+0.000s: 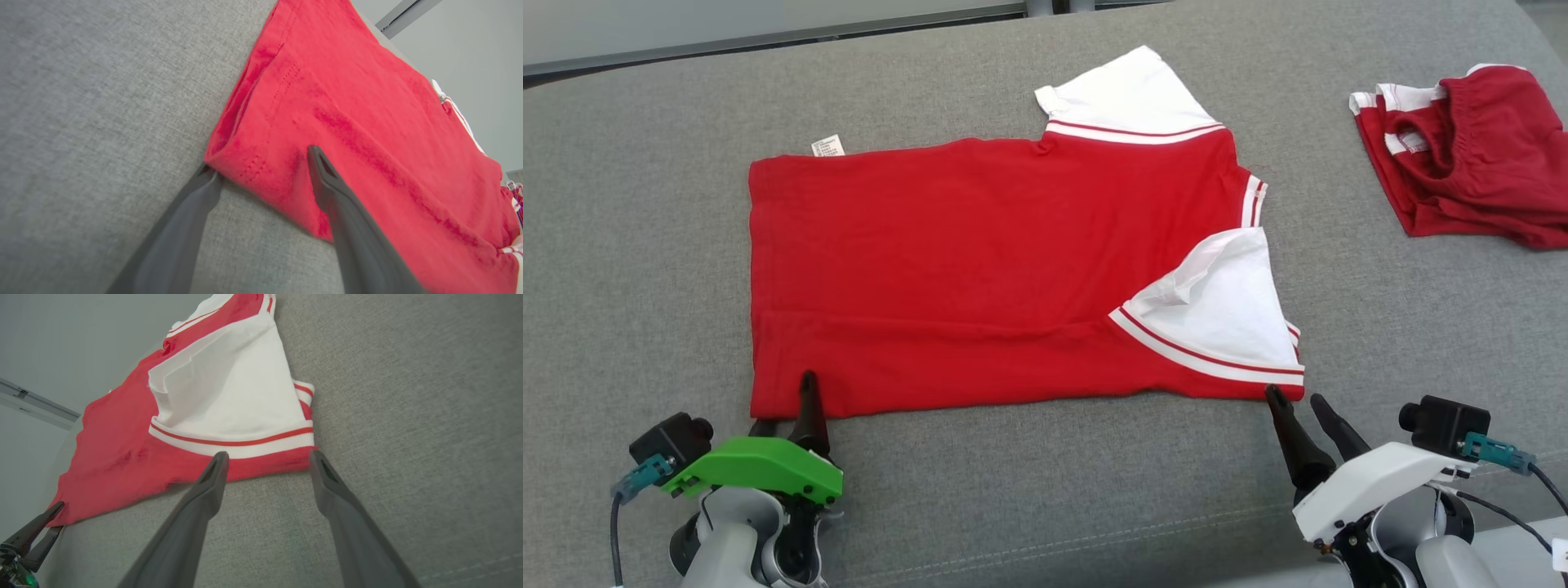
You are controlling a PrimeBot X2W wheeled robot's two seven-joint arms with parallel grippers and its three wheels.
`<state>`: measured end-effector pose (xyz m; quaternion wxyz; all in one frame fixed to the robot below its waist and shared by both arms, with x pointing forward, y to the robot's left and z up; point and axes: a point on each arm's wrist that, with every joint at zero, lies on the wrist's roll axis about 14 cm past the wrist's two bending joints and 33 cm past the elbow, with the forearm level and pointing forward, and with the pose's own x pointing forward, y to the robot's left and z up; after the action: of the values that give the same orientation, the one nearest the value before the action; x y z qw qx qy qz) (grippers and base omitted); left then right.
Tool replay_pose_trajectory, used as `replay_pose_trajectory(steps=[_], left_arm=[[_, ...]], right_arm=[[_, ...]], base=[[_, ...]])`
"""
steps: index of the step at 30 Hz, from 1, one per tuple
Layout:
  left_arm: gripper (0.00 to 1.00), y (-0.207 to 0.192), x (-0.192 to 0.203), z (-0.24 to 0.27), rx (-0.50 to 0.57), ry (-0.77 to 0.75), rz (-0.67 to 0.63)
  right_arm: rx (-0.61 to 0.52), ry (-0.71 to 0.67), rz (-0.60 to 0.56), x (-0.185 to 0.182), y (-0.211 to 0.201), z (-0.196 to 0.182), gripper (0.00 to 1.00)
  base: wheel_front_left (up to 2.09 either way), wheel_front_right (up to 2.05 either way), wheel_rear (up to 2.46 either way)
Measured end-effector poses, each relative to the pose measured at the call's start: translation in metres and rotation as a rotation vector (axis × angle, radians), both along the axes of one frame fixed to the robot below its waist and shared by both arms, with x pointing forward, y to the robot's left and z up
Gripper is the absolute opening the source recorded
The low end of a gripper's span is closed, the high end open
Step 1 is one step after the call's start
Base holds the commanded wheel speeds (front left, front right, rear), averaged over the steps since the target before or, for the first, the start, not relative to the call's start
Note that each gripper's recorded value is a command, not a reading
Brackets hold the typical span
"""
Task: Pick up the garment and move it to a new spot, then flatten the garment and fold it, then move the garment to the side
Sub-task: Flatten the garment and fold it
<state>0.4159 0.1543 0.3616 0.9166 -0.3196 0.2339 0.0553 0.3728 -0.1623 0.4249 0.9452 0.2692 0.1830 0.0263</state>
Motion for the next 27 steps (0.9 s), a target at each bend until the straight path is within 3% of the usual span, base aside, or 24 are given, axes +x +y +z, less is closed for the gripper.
replay_pose_trajectory(steps=[9, 17, 18, 19, 22, 23, 27], left_arm=[[1.0, 0.001, 0.012, -0.002, 0.003, -0.01, 0.011], [1.0, 0.003, 0.016, -0.006, 0.002, -0.012, 0.022], [0.99, 0.003, 0.015, -0.006, 0.001, -0.011, 0.022], [0.84, 0.003, 0.015, -0.007, 0.001, -0.012, 0.023], [0.13, 0.004, 0.016, -0.005, 0.002, -0.027, 0.028], [0.0, 0.004, 0.015, -0.004, 0.001, -0.031, 0.028], [0.0, 0.004, 0.013, -0.002, 0.007, -0.041, 0.023]], right_arm=[[0.053, 0.092, -0.029, 0.01, 0.003, -0.038, 1.0], [0.064, 0.106, -0.006, 0.031, 0.016, -0.049, 1.0], [0.063, 0.106, 0.003, 0.032, 0.019, -0.05, 0.73], [0.062, 0.106, 0.01, 0.034, 0.022, -0.05, 0.45], [0.065, 0.103, 0.024, 0.035, 0.027, -0.05, 0.0], [0.072, 0.103, 0.026, 0.035, 0.029, -0.05, 0.0], [0.081, 0.082, 0.018, 0.035, 0.026, -0.045, 0.0]], base=[[0.0, 0.0, 0.0], [0.0, 0.0, 0.0], [0.0, 0.0, 0.0], [0.0, 0.0, 0.0], [0.0, 0.0, 0.0], [0.0, 0.0, 0.0], [0.0, 0.0, 0.0]])
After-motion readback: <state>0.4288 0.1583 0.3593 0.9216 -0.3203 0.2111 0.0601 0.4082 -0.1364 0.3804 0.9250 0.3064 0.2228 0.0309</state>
